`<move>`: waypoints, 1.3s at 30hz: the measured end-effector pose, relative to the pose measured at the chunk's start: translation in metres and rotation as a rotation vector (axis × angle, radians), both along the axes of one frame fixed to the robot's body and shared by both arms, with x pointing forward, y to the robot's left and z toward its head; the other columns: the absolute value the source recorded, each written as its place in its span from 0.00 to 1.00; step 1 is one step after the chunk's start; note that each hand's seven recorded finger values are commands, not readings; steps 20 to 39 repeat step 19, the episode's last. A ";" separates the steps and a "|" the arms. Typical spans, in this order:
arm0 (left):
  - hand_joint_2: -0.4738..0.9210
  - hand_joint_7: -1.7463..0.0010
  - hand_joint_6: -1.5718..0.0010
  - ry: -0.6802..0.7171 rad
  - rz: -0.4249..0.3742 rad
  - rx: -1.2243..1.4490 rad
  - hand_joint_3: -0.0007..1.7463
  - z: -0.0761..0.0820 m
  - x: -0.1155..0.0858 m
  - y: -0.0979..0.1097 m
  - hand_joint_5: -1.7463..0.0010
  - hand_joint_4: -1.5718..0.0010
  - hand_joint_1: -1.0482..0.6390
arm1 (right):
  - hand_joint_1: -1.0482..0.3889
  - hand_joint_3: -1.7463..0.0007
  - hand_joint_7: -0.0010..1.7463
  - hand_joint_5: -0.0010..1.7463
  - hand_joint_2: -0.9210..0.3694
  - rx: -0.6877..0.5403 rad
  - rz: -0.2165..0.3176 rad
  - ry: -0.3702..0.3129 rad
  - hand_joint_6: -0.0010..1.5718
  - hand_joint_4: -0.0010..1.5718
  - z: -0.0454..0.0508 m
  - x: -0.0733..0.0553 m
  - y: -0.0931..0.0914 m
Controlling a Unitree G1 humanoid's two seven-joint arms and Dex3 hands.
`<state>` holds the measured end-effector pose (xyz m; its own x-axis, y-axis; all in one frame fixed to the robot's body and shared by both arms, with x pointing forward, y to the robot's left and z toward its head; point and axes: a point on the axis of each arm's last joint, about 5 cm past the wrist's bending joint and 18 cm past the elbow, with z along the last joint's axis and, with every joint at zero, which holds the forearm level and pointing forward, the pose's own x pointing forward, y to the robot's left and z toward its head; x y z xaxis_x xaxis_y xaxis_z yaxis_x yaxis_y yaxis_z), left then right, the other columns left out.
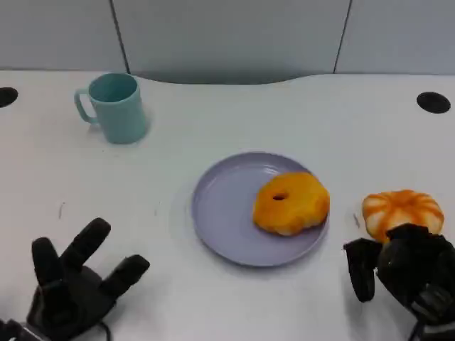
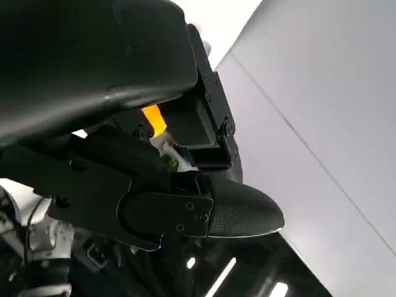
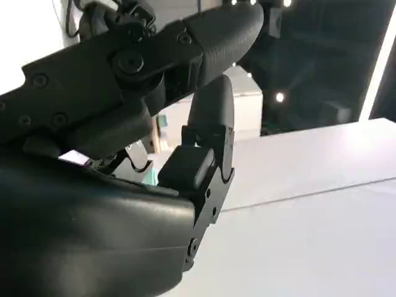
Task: Grasp the bread from the table and place it into the plate.
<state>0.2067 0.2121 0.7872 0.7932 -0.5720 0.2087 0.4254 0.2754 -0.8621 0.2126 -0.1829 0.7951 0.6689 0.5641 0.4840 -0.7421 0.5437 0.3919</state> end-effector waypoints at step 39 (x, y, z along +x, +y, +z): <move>1.00 1.00 0.26 0.033 -0.087 -0.046 0.05 -0.002 0.002 -0.011 0.91 0.23 0.00 | 0.44 1.00 0.23 1.00 0.04 -0.042 0.035 0.085 0.69 0.51 -0.0036 -0.005 -0.015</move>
